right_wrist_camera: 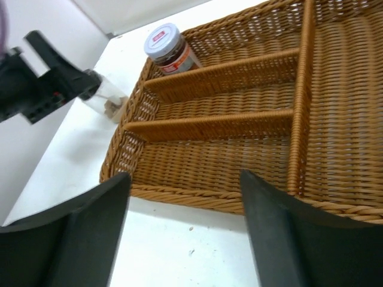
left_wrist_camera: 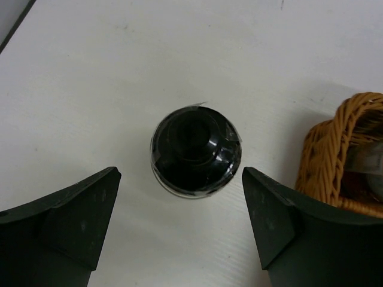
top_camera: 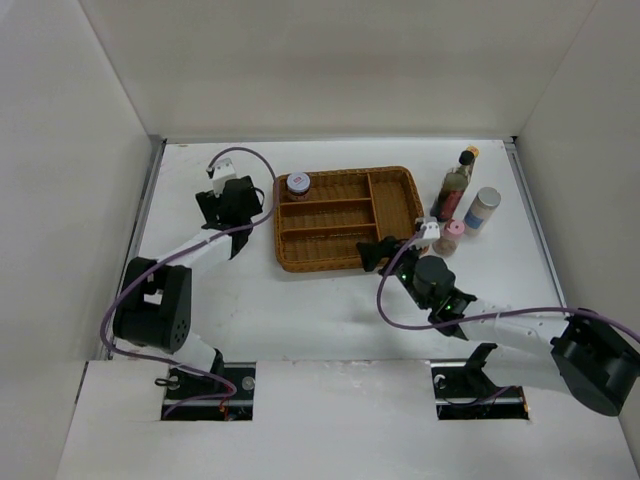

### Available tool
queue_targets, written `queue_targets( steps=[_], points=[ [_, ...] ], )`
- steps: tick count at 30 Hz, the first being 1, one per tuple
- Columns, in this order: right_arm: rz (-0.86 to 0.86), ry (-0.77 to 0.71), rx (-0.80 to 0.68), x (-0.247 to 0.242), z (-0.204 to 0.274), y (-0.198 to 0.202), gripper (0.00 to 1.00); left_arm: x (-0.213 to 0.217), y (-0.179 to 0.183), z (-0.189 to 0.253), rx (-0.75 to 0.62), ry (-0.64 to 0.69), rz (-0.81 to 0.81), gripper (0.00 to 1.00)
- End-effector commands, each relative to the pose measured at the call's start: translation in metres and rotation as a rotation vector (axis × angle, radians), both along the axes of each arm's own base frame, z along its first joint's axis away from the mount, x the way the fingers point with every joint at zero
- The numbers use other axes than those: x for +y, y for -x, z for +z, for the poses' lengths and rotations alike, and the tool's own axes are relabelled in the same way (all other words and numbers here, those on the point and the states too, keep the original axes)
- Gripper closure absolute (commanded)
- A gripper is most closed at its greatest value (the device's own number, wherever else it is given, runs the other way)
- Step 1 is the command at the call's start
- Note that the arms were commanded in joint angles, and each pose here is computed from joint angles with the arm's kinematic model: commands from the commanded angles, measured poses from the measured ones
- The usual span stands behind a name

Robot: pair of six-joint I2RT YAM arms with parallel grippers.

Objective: Organize the condiment bottles

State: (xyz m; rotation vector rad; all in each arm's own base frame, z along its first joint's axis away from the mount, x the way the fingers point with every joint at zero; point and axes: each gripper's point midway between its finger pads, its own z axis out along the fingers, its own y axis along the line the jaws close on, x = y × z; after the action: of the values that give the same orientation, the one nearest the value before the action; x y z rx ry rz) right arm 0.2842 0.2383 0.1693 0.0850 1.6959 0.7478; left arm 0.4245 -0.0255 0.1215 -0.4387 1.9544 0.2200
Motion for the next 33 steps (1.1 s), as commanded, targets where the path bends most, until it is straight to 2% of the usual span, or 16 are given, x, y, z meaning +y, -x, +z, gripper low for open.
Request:
queue_targets(
  steps=[1,3,6,11,14,18,21,27,30,33],
  points=[
    [0.075,-0.068,-0.089,0.020,0.036,0.006,0.30,-0.002,-0.027,0.037,-0.120,0.050,0.011,0.17],
    [0.140,-0.074,-0.139,0.031,0.050,0.019,0.41,-0.001,-0.031,0.033,-0.114,0.046,0.013,0.17],
    [0.170,-0.068,-0.184,0.039,0.057,0.030,0.42,-0.002,-0.035,0.031,-0.109,0.045,0.010,0.19],
    [0.167,-0.037,-0.166,0.045,0.048,0.027,0.33,-0.005,-0.040,0.024,-0.101,0.042,0.006,0.30],
    [0.155,-0.046,-0.155,0.042,0.047,0.026,0.26,-0.003,-0.037,0.019,-0.091,0.041,0.010,0.33],
    [0.150,-0.068,-0.172,0.036,0.054,0.029,0.18,0.000,-0.036,0.023,-0.103,0.044,0.020,0.53],
    [0.146,-0.077,-0.177,0.034,0.057,0.029,0.18,0.000,-0.029,0.058,-0.187,0.052,0.026,0.60],
    [0.104,-0.097,-0.152,0.024,0.051,0.021,0.18,-0.038,-0.002,0.175,-0.451,0.105,-0.070,0.62],
    [0.079,-0.102,-0.140,0.018,0.049,0.017,0.18,-0.071,0.002,0.221,-0.553,0.154,-0.155,0.62],
    [0.033,-0.107,-0.121,0.010,0.044,0.010,0.18,-0.120,-0.004,0.244,-0.583,0.184,-0.281,0.62]
  ],
)
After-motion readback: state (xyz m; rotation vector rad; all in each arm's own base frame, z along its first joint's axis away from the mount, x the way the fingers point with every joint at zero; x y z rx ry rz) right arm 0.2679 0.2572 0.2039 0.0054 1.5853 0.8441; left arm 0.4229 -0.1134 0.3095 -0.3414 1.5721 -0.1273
